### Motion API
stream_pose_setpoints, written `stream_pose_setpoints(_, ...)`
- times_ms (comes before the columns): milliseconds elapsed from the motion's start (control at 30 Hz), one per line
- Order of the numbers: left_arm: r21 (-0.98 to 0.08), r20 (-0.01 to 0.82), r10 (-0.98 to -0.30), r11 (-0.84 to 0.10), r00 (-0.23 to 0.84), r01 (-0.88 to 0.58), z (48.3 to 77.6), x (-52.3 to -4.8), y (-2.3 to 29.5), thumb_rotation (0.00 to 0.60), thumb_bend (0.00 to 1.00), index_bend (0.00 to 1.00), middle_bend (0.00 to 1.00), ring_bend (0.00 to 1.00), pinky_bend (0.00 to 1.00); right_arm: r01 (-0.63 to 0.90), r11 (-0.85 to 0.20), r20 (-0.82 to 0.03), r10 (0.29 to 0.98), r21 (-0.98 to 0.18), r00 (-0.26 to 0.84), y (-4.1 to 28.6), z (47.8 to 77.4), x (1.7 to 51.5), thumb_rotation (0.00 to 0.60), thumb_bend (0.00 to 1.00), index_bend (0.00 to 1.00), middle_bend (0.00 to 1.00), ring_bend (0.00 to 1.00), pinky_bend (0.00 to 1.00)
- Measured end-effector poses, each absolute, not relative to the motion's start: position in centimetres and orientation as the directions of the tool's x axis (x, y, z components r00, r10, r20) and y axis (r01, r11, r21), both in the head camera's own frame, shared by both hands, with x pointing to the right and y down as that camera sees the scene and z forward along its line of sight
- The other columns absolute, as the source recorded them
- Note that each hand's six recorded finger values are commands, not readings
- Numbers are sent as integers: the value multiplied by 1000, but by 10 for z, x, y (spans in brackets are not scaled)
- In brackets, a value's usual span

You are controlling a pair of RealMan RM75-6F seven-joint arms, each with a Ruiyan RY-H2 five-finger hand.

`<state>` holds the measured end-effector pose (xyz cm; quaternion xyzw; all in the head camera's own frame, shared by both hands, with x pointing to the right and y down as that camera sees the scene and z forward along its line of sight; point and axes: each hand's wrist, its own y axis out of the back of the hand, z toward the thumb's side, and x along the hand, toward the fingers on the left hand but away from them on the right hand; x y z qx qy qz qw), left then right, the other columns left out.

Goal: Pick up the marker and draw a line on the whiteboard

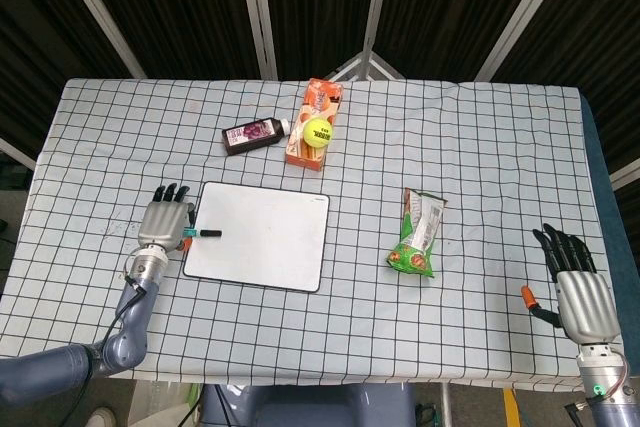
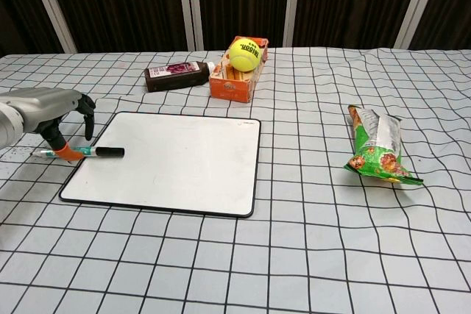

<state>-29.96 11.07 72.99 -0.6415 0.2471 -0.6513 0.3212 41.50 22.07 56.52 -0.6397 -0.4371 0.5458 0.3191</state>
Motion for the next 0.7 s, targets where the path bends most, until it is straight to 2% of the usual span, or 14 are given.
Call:
stream_pose_setpoints(233, -730, 680, -733, -675, 24, 108, 738, -296, 113, 600, 415, 495, 83, 0, 3, 218, -416, -422, 906, -883, 19, 221, 565, 415, 600, 350, 0, 0, 0, 57)
stream_pose_setpoints(467, -732, 679, -733, -675, 26, 93, 741, -292, 113, 600, 506, 667, 142, 0, 20, 222, -415, -422, 906, -882, 20, 220, 565, 415, 600, 350, 0, 0, 0, 57)
stream_pose_setpoints(700, -756, 655, -755, -652, 45, 64, 735, -289, 112, 600, 514, 705, 170, 2, 34, 229, -418, -426, 905, -879, 18, 220, 566, 415, 600, 349, 0, 0, 0, 56)
